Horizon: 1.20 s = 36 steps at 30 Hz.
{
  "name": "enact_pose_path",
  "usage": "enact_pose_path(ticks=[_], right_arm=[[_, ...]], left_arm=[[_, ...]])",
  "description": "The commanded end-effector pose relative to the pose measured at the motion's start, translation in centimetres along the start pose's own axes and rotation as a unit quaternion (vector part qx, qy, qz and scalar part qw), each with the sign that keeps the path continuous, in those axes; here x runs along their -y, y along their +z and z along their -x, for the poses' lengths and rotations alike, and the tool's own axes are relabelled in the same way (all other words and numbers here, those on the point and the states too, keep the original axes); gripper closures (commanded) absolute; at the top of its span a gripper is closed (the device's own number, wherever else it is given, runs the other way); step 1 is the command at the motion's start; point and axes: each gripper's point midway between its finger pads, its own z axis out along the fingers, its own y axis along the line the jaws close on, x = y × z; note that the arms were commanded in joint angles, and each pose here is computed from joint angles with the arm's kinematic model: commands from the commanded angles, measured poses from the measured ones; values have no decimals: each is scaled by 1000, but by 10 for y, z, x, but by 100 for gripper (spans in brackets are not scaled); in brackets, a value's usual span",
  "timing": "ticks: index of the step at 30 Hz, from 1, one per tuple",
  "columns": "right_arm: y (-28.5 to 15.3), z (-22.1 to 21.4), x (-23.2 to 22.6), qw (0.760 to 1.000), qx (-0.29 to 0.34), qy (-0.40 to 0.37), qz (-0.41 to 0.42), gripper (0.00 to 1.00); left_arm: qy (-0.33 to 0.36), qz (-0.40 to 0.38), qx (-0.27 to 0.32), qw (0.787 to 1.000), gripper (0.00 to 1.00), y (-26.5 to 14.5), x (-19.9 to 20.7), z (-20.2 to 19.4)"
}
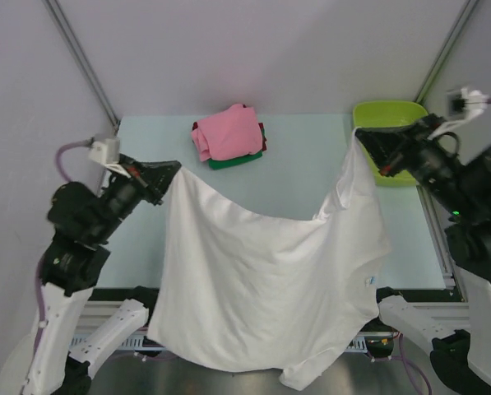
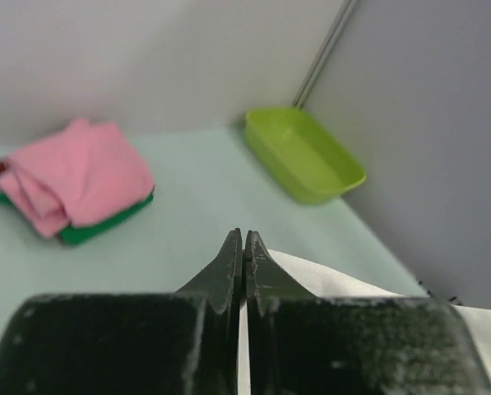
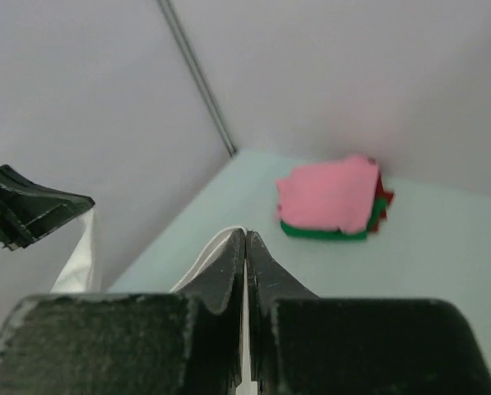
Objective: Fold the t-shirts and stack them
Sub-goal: Flatten the tshirt out
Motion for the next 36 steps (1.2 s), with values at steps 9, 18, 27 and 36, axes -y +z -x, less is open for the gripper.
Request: enact_pose_path(ticks=[9, 18, 27, 36], right_arm=[[82, -236, 196, 944, -218, 47, -244, 100], [119, -269, 268, 932, -209, 59, -291, 100], [156, -274, 308, 929, -195, 46, -311, 100], [205, -280, 341, 925, -216, 31, -312, 100]], left_arm=[[-107, 233, -149, 955, 100, 49, -149, -194], [-143, 324, -188, 916, 100, 68, -219, -228], [-150, 365, -204, 896, 100, 95, -268, -235], [-147, 370, -213, 892, 100, 130, -302, -224]])
